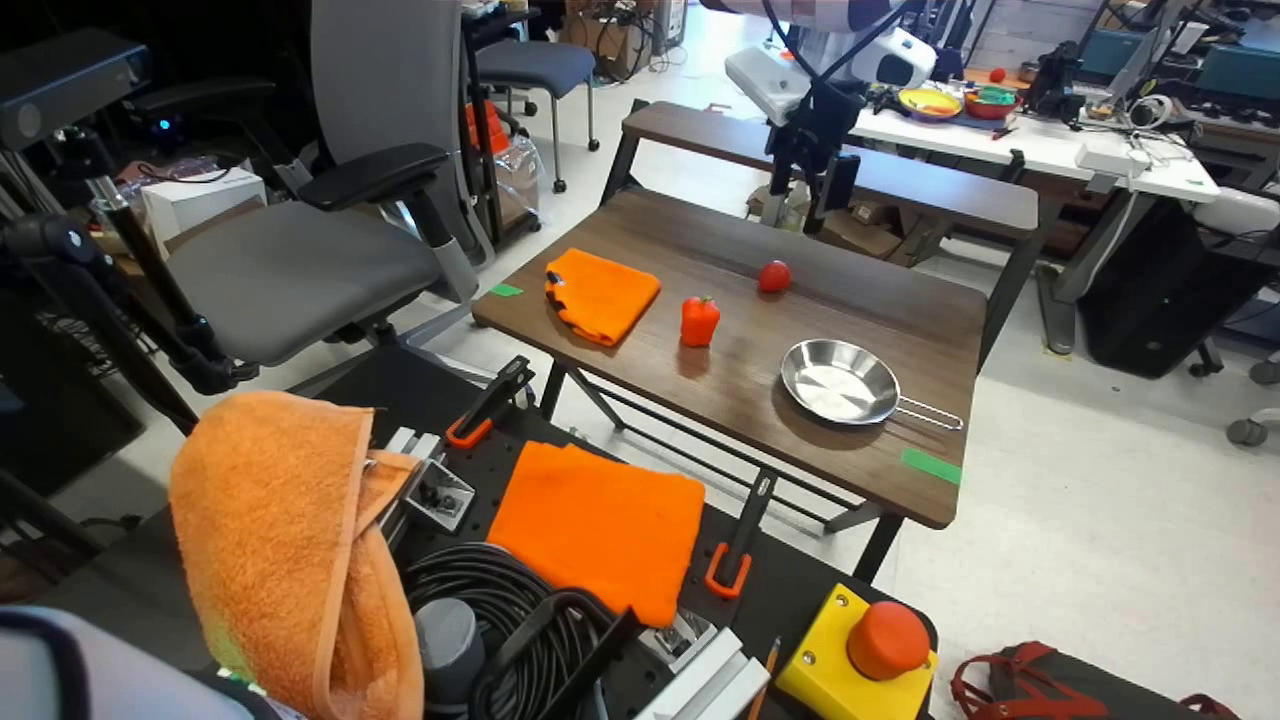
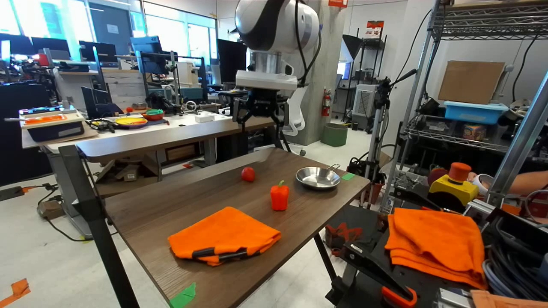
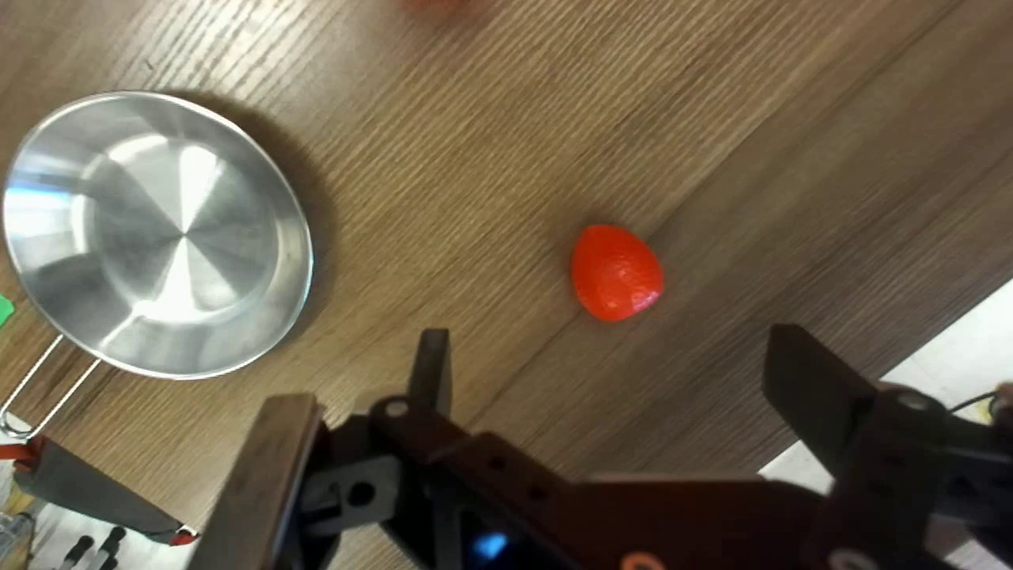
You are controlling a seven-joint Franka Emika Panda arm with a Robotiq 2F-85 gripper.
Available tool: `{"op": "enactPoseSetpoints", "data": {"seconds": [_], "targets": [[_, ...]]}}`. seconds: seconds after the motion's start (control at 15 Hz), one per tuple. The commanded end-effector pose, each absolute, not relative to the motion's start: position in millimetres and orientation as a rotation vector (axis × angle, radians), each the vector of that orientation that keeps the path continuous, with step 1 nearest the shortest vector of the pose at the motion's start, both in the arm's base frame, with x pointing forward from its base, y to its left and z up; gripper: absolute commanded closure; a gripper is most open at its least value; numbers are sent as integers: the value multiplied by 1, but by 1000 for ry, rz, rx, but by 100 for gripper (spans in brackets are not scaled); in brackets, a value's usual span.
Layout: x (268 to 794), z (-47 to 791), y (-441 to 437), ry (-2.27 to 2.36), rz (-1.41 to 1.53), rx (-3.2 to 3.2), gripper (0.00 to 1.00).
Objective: Put the red thing in the pan
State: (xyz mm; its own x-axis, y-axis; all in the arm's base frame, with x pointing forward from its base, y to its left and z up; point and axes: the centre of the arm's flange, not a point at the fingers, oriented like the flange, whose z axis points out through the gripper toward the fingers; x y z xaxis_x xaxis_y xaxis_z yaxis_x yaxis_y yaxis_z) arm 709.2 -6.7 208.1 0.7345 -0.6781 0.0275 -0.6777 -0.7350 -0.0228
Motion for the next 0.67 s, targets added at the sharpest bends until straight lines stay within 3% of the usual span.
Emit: {"op": "enactPoseSetpoints", "data": {"seconds": [0.0, 0.6], "targets": [[750, 181, 1, 1214, -63, -2914, 0], [776, 109, 17, 1296, 40, -2957, 0]]}}
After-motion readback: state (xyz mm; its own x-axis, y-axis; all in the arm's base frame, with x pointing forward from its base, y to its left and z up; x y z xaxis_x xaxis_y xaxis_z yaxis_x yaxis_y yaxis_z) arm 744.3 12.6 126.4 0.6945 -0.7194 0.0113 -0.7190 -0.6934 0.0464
